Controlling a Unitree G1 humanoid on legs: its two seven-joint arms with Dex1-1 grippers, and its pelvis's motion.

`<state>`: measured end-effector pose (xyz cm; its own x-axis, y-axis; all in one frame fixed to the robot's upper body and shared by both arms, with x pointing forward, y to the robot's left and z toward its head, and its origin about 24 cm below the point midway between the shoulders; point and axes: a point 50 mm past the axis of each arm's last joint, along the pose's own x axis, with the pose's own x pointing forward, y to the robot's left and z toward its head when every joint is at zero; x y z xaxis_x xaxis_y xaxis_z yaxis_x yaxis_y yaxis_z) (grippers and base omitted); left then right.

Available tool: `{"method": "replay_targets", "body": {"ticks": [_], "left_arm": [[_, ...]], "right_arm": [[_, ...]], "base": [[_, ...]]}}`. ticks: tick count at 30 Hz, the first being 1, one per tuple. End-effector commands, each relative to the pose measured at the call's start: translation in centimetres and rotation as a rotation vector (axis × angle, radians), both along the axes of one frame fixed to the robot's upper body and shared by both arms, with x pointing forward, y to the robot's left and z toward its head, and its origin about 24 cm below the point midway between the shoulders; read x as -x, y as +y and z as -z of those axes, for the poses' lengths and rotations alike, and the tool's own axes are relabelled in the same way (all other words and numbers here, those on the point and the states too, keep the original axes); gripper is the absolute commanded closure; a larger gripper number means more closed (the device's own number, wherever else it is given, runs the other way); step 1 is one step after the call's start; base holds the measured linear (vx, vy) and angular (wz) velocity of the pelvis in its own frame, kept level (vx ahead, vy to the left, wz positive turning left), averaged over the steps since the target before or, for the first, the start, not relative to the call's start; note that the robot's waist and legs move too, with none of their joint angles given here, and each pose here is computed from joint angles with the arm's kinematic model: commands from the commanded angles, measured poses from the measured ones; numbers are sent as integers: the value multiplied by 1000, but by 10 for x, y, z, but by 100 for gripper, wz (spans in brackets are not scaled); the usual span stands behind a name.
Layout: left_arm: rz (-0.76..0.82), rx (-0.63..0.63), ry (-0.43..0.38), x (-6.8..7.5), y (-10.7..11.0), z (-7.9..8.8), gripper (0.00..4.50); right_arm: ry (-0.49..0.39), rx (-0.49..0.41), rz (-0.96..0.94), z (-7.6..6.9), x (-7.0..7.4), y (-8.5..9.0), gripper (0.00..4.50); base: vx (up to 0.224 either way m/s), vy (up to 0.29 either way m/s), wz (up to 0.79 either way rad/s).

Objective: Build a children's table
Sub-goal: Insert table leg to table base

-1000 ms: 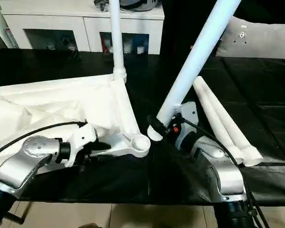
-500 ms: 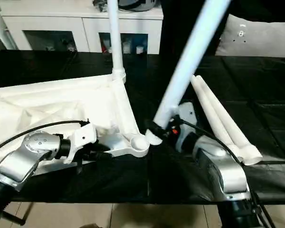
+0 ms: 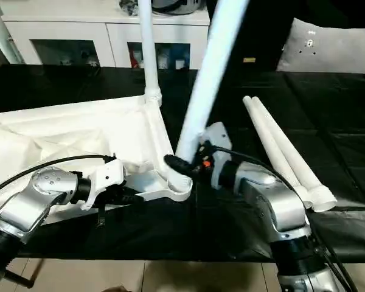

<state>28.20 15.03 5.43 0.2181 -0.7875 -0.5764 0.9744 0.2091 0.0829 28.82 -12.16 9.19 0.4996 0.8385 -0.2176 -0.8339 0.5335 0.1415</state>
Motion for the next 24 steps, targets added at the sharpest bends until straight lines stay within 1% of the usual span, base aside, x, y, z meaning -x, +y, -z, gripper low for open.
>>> {"method": "replay_targets", "body": {"ticks": [1, 6, 9, 10, 18, 20, 24], "left_arm": [[-11, 27, 2, -2, -1, 0, 450], [3, 56, -13, -2, -4, 0, 450], [14, 66, -20, -2, -6, -1, 450], [33, 71, -22, -2, -9, -2, 450], [68, 96, -33, -2, -15, -6, 450], [72, 102, -32, -2, -16, -6, 450], [61, 112, -40, -5, -18, -6, 450]], "right_arm": [[15, 29, -25, 0, -2, 1, 259], [61, 76, -53, 8, -2, 1, 259], [72, 92, -59, 11, -3, 3, 259], [74, 111, -55, 13, -6, 3, 259], [89, 148, -36, 22, -14, 2, 259], [98, 151, -32, 25, -14, 1, 259], [103, 114, -41, 27, -14, 1, 259]], "base": [[0, 0, 0], [0, 0, 0], [0, 0, 0], [0, 0, 0], [0, 0, 0], [0, 0, 0], [0, 0, 0]]}}
